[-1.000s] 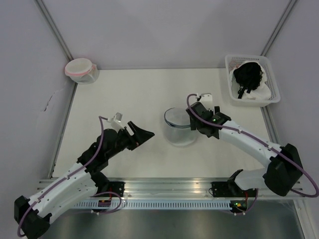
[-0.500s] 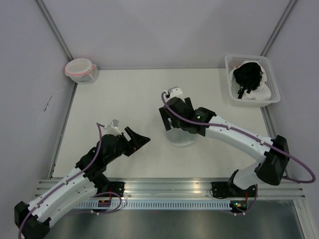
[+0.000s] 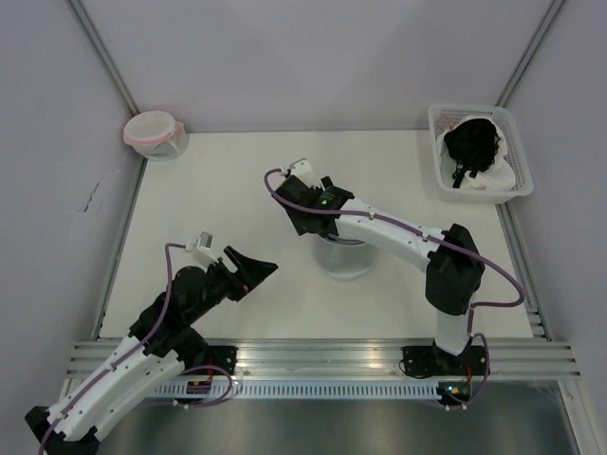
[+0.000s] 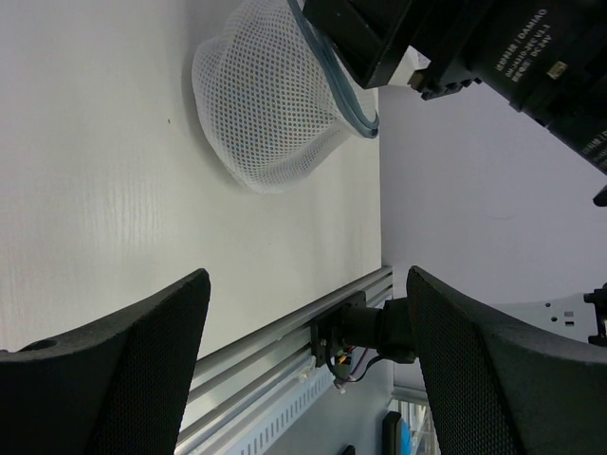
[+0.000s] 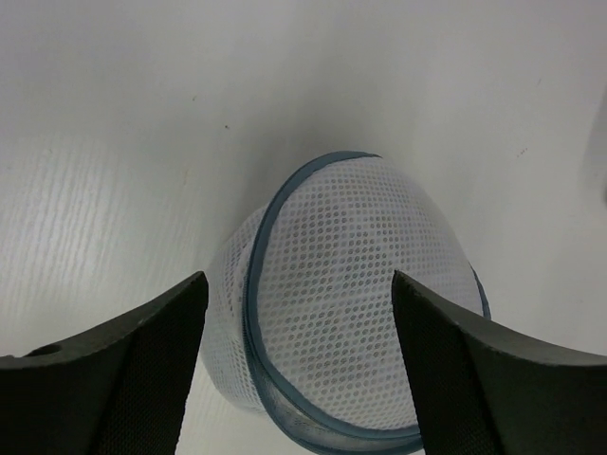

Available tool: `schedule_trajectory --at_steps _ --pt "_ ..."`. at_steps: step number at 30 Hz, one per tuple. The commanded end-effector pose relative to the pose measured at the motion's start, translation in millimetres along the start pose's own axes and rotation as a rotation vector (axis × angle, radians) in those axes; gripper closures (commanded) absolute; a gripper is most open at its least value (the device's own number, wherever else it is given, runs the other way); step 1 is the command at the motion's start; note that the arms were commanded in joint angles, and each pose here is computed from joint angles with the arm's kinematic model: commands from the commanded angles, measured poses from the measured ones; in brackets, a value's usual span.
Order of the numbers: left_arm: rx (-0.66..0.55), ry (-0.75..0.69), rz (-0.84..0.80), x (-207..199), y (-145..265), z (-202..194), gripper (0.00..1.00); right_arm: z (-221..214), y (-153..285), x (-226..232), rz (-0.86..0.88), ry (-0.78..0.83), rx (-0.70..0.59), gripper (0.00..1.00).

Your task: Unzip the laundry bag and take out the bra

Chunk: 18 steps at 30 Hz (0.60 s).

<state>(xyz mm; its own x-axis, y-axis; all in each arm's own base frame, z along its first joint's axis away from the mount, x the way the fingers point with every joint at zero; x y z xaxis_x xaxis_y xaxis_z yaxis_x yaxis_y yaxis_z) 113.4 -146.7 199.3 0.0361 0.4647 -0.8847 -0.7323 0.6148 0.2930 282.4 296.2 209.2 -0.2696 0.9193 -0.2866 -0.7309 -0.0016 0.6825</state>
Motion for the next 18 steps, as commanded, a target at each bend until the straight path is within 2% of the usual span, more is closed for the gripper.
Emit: schedule_trajectory --at_steps 1,7,10,13,16,17,18 --pt "-0.02 0.022 0.028 6 1 0 0.12 0 -1 -7 -0.089 0.033 0.021 0.19" --pt "-0.028 0.027 0.024 7 3 1 0.12 0 -4 -5 -0.09 0.047 0.037 0.34" --pt "-0.033 0.029 0.02 6 4 1 0.12 -1 -4 -6 -0.094 0.044 0.039 0.56" --pt "-0.038 0.03 0.015 6 5 2 0.12 0 0 -9 -0.104 0.034 0.031 0.86" --pt "-0.036 0.03 0.016 7 4 2 0.12 3 6 -14 -0.106 0.019 0.013 0.91" --pt "-0.036 0.032 0.019 7 4 2 0.12 5 11 -17 -0.103 0.01 0.003 0.97" --pt "-0.033 0.033 0.02 8 4 1 0.12 5 13 -18 -0.109 0.008 -0.004 0.99"
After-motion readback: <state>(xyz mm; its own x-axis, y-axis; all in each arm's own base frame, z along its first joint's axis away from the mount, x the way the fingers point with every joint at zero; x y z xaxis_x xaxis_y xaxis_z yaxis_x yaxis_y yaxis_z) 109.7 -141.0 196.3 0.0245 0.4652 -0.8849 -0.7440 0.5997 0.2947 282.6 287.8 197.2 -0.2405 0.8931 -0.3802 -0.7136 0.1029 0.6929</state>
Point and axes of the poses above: each gripper's point midway between its finger pads, its own y axis back along the fingers, its own x axis along the line the jaws close on, z = x × y, the point moved 7 cm from there along y, back along the fingers
